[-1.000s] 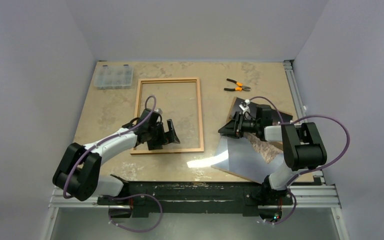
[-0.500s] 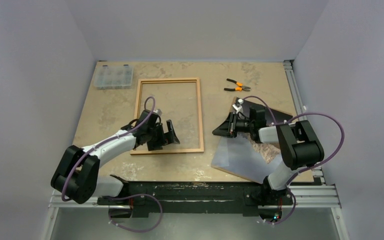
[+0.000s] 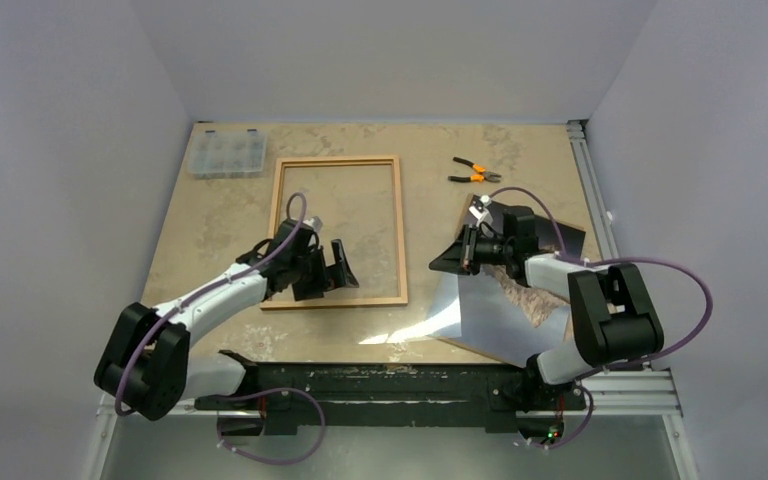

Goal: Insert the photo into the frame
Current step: Pick up the photo frame item at the center of the board.

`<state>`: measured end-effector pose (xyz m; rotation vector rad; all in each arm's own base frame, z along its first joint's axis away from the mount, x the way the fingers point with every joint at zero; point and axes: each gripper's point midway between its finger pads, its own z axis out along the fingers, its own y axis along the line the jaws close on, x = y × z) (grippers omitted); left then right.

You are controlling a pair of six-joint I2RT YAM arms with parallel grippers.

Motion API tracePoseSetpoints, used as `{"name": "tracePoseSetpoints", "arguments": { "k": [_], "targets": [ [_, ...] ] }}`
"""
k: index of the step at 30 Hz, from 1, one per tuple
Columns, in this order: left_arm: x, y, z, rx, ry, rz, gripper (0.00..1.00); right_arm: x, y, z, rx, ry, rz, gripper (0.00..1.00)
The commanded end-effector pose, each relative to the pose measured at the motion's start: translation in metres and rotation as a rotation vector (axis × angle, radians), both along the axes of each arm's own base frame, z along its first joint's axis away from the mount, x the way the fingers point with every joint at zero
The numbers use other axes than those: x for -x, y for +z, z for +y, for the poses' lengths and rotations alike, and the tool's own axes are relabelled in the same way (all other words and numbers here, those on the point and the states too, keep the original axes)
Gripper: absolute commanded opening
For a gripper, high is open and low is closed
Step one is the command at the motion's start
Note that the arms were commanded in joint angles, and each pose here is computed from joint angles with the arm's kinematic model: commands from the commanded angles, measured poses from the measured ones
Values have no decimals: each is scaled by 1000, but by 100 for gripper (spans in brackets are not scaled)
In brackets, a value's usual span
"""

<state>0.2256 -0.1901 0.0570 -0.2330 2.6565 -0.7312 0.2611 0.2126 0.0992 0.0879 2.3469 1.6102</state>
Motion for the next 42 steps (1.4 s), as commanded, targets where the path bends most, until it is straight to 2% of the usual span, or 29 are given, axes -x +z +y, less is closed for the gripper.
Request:
{"name": "tracePoseSetpoints", "arguments": {
  "k": [1, 10, 14, 19, 22, 29, 34, 42],
  "targets": [
    [0, 8, 5, -14, -13, -37, 99, -2, 6, -4, 65, -7, -73, 0],
    [6, 6, 25, -111, 7, -40, 99, 29, -26, -22, 175, -60, -48, 0],
    [8, 5, 25, -111, 4, -36, 99, 32, -41, -28, 224, -78, -32, 26],
    [9, 0, 24, -105, 5, -29, 99, 22, -46, -32, 238, -128, -46, 55],
    [10, -5, 23, -98, 4, -17, 99, 15, -40, -31, 206, -147, -67, 61],
    [13, -18, 20, -89, -2, 15, 98, 17, -6, -21, 58, -127, -166, 57],
    [13, -20, 17, -78, -4, 18, 98, 23, 20, -19, 10, -123, -237, 53],
    [12, -14, 12, -45, -9, 8, 98, 27, 12, -20, 43, -97, -180, 25]
  ]
}}
